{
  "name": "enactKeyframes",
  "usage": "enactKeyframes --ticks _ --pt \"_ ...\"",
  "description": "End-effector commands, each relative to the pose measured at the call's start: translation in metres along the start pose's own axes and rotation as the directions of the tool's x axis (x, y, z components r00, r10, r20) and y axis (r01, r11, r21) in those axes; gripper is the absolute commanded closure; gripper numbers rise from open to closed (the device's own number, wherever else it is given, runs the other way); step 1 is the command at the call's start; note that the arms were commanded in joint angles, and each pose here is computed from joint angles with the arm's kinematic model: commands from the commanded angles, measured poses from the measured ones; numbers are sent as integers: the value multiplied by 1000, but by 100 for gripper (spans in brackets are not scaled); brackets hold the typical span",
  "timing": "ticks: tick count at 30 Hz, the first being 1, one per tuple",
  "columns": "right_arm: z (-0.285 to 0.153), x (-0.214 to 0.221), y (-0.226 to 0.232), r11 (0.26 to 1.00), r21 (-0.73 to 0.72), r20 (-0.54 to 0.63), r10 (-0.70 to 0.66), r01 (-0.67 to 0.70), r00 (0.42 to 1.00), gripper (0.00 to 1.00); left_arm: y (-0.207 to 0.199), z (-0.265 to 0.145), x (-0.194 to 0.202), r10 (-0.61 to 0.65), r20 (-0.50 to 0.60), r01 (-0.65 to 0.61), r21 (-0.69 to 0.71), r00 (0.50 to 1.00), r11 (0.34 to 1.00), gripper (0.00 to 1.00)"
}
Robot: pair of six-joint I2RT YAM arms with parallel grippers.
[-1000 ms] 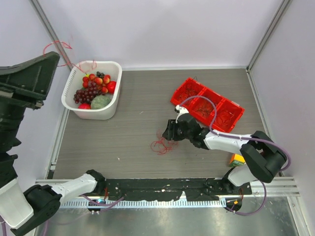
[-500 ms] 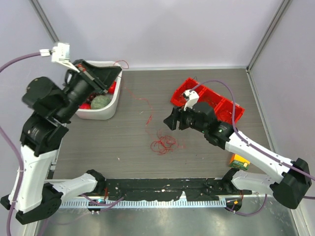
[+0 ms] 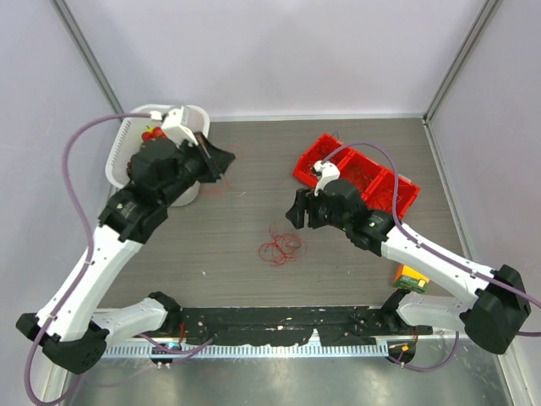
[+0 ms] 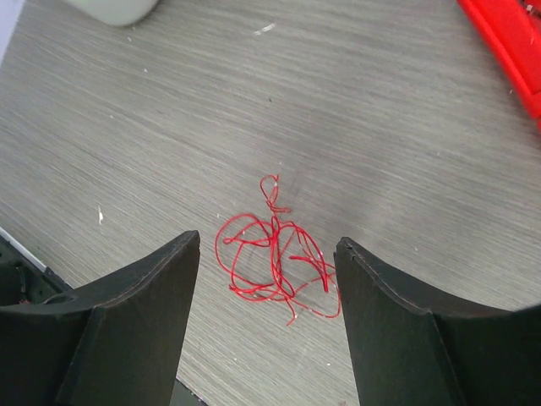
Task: Untangle the cables
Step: Untie the cable, then place the cable at the center of the board.
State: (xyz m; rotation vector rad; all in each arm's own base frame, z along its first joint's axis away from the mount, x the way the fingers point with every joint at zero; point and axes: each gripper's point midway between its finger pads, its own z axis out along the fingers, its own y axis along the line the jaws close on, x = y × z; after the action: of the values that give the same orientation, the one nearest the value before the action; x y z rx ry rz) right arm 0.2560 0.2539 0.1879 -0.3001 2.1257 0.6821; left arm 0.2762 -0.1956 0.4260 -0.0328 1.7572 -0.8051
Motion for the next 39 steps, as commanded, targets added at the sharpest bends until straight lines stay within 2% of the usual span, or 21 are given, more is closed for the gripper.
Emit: enactKeyframes --ticks 1,5,12,16,20,22,26,28,30,33,36,39 --pt "9 -2 7 999 -28 8 22 -22 1000 30 36 19 51 -6 -85 -1 -76 996 997 100" --pt "18 5 5 999 -22 -11 26 -26 1000 30 68 28 108 -49 -196 23 -130 979 991 100" --pt "35 27 11 996 -66 -90 48 -54 995 30 120 31 169 -87 -277 13 -259 957 966 100" --pt "46 38 37 980 -190 -143 29 -56 989 30 152 24 182 -81 -282 -27 -361 956 932 100" --pt "62 51 60 981 -193 -192 -63 25 979 30 185 9 193 -89 -278 -57 -477 956 877 100" --pt "68 53 75 979 -198 -195 -96 57 976 30 195 0 204 -122 -281 -40 -510 952 859 92" --pt "85 60 104 968 -223 -200 -159 113 967 30 206 -22 222 -175 -265 3 -545 948 839 60" --pt "93 62 111 962 -225 -200 -198 152 960 29 206 -35 222 -192 -233 35 -546 953 837 40" --pt "101 64 115 955 -233 -198 -231 183 953 29 202 -49 215 -193 -198 59 -536 961 842 25" --pt "114 73 115 941 -249 -211 -283 229 936 27 195 -73 195 -175 -138 80 -519 975 851 11" --pt "122 75 123 923 -273 -207 -331 270 920 27 185 -98 175 -152 -87 89 -495 985 864 6" --pt "131 84 135 909 -308 -217 -353 279 910 27 171 -106 164 -193 -36 157 -442 981 883 0"
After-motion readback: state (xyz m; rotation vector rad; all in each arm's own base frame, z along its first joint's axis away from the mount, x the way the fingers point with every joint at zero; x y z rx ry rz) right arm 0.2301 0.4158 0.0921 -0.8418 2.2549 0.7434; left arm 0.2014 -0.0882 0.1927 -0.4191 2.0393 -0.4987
